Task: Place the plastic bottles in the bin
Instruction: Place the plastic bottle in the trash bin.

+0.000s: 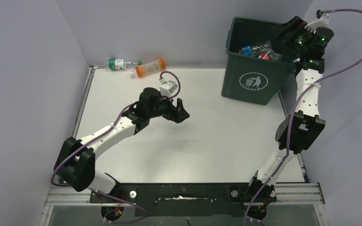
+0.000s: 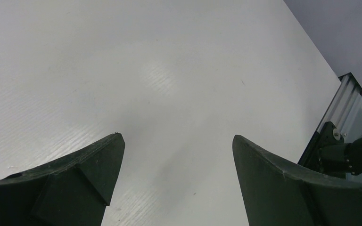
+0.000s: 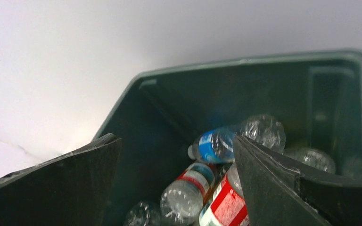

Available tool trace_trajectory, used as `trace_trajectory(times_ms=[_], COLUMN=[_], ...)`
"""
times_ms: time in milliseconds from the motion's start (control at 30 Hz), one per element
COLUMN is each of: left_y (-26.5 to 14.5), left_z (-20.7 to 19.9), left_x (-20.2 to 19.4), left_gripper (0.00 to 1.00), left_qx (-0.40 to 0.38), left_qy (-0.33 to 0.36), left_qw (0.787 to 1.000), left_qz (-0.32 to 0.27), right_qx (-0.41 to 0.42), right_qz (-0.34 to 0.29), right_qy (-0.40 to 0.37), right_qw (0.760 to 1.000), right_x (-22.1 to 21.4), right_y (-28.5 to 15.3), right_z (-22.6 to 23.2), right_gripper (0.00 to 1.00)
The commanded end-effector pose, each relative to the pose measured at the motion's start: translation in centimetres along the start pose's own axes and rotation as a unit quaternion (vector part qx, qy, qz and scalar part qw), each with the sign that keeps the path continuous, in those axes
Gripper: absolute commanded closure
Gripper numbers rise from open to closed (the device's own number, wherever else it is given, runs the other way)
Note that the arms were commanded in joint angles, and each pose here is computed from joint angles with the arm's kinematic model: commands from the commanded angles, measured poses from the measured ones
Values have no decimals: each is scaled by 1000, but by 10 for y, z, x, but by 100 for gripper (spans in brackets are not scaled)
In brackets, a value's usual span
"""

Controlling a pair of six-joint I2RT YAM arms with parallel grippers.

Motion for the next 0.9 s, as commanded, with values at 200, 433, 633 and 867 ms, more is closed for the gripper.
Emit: trace_trajectory(times_ms=[200,433,633,867], left_y=[6,20,33,28], left_z=[73,159,221,296], left_x=[53,80,102,120], left_gripper=[14,13,13,14], left_qx=[112,226,303,388], left_qy=[-27,20,79,66], left_qw=[992,973,949,915], left_qz=[-58,-41,-35,-83], right_qx=[37,81,104,135], right_qz=[-3,24,45,94], right_qy=[-34,-24,-40,-7], right_qw=[999,996,993,986], right_x=[-19,-40,-59,-104], right_y=[-61,-112,-149,-173], right_z=[71,123,146,150], right_gripper=[4,1,2,2])
Point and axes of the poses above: each gripper's point midway between its finger pads, its own y axis out along the fingers, its own z axis along the line the jaws close on, x = y × z, the point moved 1 cm from there along -y, back along the fingers, and after that the axes turned 12 degrees about y, right-handed, at the moved point
